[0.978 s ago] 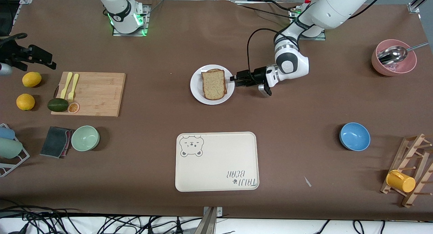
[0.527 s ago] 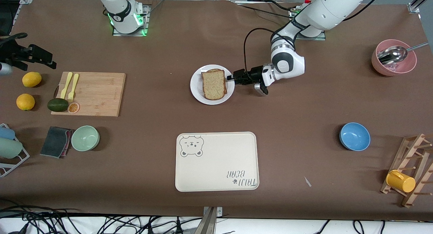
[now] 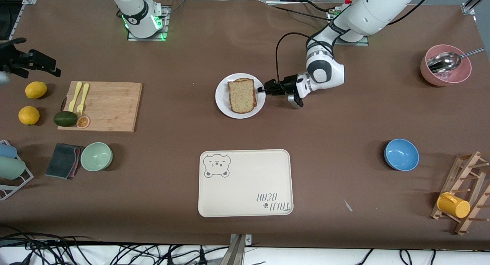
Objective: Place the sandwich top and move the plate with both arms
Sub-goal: 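Close the left gripper on the white plate rim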
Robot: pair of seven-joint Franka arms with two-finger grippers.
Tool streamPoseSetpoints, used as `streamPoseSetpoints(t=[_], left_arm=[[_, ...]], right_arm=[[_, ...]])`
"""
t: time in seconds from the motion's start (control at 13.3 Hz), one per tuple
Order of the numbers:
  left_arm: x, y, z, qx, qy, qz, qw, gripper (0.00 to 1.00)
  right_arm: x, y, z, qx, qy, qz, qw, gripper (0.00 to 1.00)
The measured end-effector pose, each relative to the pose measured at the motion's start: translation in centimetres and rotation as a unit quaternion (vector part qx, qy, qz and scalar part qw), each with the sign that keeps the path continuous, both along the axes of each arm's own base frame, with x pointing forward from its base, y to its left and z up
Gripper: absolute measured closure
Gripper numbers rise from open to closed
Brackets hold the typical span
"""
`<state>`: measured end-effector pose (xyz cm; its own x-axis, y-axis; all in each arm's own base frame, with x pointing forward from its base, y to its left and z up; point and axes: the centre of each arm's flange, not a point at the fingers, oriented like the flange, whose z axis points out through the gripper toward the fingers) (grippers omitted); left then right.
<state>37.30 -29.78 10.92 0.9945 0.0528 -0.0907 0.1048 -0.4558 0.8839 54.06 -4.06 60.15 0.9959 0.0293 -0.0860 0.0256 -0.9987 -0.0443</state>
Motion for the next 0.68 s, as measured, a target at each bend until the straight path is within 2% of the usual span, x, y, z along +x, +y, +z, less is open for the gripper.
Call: streamPoseSetpoints(t=[0.53, 0.6, 0.68], left_arm=[[0.10, -0.12, -0.18, 0.004, -0.001, 0.000, 1.000, 0.85], [0.09, -0.13, -0.19, 0.005, -0.001, 0.000, 1.000, 0.94], [0.10, -0.12, -0.21, 0.006, -0.001, 0.000, 1.000, 0.94]], right_arm=[[-0.04, -0.09, -0.02, 0.000, 0.001, -0.001, 1.000, 0.00], [-0.04, -0.09, -0.02, 0.000, 0.001, -0.001, 1.000, 0.00], [-0.04, -0.08, -0.02, 0.000, 0.001, -0.001, 1.000, 0.00]])
